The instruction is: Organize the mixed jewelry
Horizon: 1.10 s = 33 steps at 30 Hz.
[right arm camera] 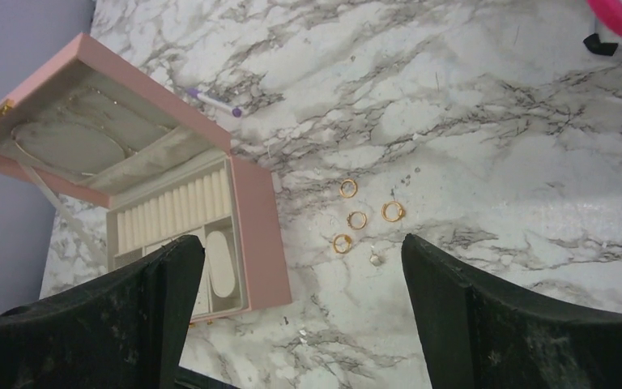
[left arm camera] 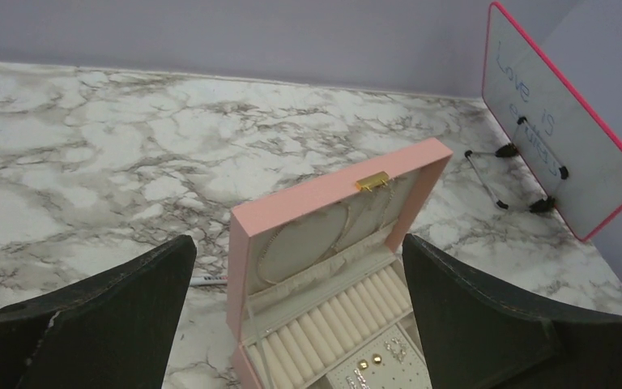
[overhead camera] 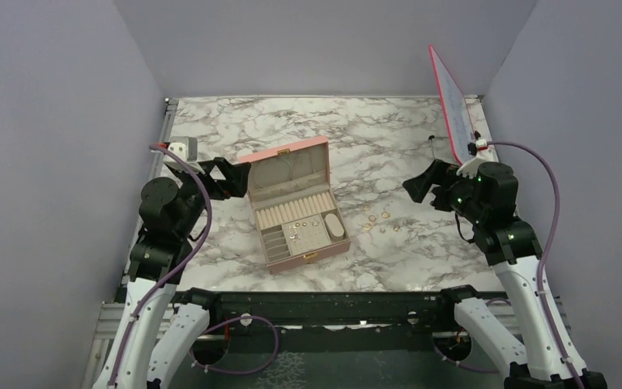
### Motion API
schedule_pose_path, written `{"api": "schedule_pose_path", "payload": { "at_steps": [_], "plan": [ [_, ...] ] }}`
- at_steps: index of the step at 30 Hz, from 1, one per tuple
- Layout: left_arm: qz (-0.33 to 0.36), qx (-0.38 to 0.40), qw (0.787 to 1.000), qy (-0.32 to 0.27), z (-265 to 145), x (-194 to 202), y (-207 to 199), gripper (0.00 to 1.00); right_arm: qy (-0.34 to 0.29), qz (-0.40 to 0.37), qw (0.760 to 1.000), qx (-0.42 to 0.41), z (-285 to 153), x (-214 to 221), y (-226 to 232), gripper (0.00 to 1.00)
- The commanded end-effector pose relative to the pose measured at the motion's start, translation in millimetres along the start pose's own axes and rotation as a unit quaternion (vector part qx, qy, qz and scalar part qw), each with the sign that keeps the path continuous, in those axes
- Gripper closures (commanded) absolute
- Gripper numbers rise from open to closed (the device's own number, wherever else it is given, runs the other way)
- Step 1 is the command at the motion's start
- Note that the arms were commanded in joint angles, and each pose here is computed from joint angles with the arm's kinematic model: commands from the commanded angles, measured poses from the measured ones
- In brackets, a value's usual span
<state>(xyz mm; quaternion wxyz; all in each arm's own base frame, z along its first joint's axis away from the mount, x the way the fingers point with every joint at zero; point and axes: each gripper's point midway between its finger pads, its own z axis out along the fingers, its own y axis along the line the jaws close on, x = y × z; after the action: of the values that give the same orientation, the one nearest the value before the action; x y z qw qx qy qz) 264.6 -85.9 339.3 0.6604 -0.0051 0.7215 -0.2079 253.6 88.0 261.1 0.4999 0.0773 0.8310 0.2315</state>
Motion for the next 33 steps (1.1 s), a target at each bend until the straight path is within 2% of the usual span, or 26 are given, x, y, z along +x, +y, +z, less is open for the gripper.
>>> {"api": "schedule_pose_path", "payload": {
  "at_steps": [1,4,9,15,24,29,33],
  "plan": [
    [0.026,0.11,0.994,-0.003,-5,7,-35,0.01,0.057,0.003,0.998,-0.027,14,26,2,0.04],
    [0.034,0.167,0.985,0.028,-10,23,-51,0.01,0.12,0.036,0.991,-0.04,33,53,1,0.12],
    [0.009,0.221,0.972,0.082,-20,51,-66,0.01,0.169,0.079,0.983,-0.002,58,86,-20,0.26],
    [-0.043,0.229,0.964,0.127,-15,73,-68,0.01,0.196,0.093,0.975,0.049,75,114,-45,0.41],
    [-0.076,0.231,0.958,0.154,-2,88,-71,0.02,0.194,0.068,0.962,0.182,81,136,-83,0.52],
    [-0.084,0.24,0.954,0.159,3,94,-76,0.09,0.208,0.063,0.956,0.199,86,150,-90,0.62],
    [-0.091,0.241,0.952,0.165,7,101,-80,0.12,0.218,0.061,0.951,0.209,91,158,-94,0.64]
  ]
}}
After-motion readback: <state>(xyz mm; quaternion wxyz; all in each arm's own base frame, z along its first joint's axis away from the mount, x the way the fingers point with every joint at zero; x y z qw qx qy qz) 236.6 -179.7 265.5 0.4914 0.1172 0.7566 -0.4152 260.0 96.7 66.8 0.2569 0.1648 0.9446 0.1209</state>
